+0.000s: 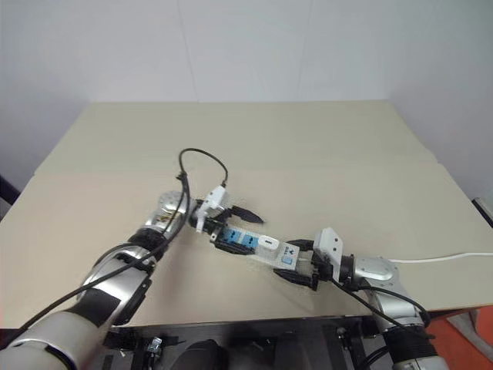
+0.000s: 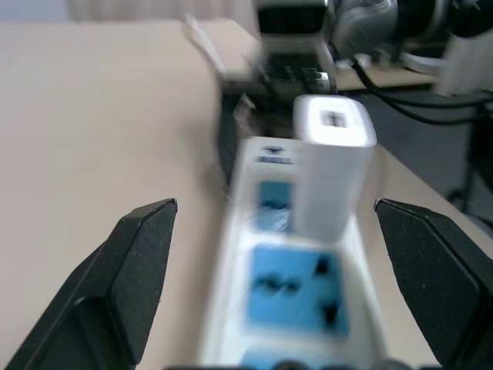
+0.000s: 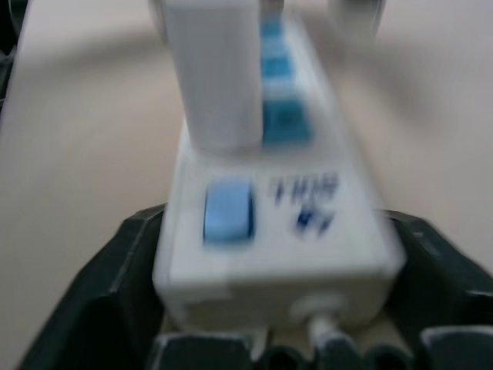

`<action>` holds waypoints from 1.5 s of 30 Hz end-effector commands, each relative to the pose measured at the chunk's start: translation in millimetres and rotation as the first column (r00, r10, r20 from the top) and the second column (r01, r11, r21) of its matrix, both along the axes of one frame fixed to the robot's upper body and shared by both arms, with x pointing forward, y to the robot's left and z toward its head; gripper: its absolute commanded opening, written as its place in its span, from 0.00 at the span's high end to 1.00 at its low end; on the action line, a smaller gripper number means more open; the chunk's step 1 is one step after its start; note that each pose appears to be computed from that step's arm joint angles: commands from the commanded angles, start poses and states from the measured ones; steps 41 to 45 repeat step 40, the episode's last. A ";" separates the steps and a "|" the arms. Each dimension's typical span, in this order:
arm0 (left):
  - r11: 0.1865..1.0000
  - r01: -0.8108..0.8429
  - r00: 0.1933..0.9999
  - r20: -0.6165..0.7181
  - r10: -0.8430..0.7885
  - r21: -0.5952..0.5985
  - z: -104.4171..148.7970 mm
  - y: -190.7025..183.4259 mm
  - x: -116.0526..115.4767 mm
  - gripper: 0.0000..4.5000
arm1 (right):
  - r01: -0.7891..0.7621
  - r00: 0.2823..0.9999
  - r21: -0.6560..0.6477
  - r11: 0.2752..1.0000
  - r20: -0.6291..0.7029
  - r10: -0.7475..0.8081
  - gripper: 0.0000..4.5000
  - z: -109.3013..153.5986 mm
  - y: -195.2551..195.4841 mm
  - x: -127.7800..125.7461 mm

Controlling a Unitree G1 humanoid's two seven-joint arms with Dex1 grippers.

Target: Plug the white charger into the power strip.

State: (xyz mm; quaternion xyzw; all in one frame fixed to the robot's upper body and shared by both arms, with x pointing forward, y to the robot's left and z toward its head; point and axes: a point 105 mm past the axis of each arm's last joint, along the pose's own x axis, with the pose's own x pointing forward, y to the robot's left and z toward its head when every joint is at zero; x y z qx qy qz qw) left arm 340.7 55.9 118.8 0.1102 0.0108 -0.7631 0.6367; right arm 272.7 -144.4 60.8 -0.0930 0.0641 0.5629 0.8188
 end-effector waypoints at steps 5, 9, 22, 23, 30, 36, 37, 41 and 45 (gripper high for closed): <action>0.989 -0.146 0.986 0.082 0.147 -0.019 22.9 59.4 10.4 0.00 | 0.016 0.998 0.005 1.000 0.055 -0.016 0.01 16.0 -20.3 -9.0; 0.968 -0.247 0.965 0.106 0.241 0.053 17.2 106.1 4.9 0.00 | 0.047 0.996 -0.037 0.998 0.074 -0.044 0.01 33.2 -53.4 -27.5; 0.931 -0.339 0.936 0.152 0.318 0.138 15.9 164.3 -28.9 0.00 | 0.137 0.978 -0.170 0.976 0.181 -0.106 0.01 71.4 -102.4 -64.5; 0.931 -0.340 0.935 0.152 0.320 0.134 16.2 163.6 -28.7 0.00 | 0.138 0.978 -0.170 0.976 0.181 -0.107 0.01 71.1 -101.8 -64.5; 0.933 -0.338 0.935 0.152 0.319 0.120 19.7 157.6 -25.5 0.00 | 0.146 0.977 -0.164 0.976 0.177 -0.116 0.01 70.3 -96.5 -64.7; 0.924 -0.359 0.929 0.152 0.339 0.131 24.8 163.0 -22.8 0.00 | 0.168 0.974 -0.154 0.974 0.179 -0.140 0.01 71.0 -90.2 -64.7; 0.922 -0.364 0.927 0.151 0.344 0.132 25.7 164.5 -22.4 0.00 | 0.170 0.973 -0.155 0.973 0.180 -0.141 0.01 71.0 -89.2 -64.7; 0.915 -0.380 0.920 0.155 0.359 0.138 28.4 170.0 -21.5 0.00 | 0.172 0.973 -0.155 0.973 0.180 -0.144 0.01 70.4 -82.9 -63.4; 0.915 -0.380 0.920 0.155 0.359 0.138 28.4 170.0 -21.5 0.00 | 0.172 0.973 -0.155 0.973 0.180 -0.144 0.01 70.4 -82.9 -63.4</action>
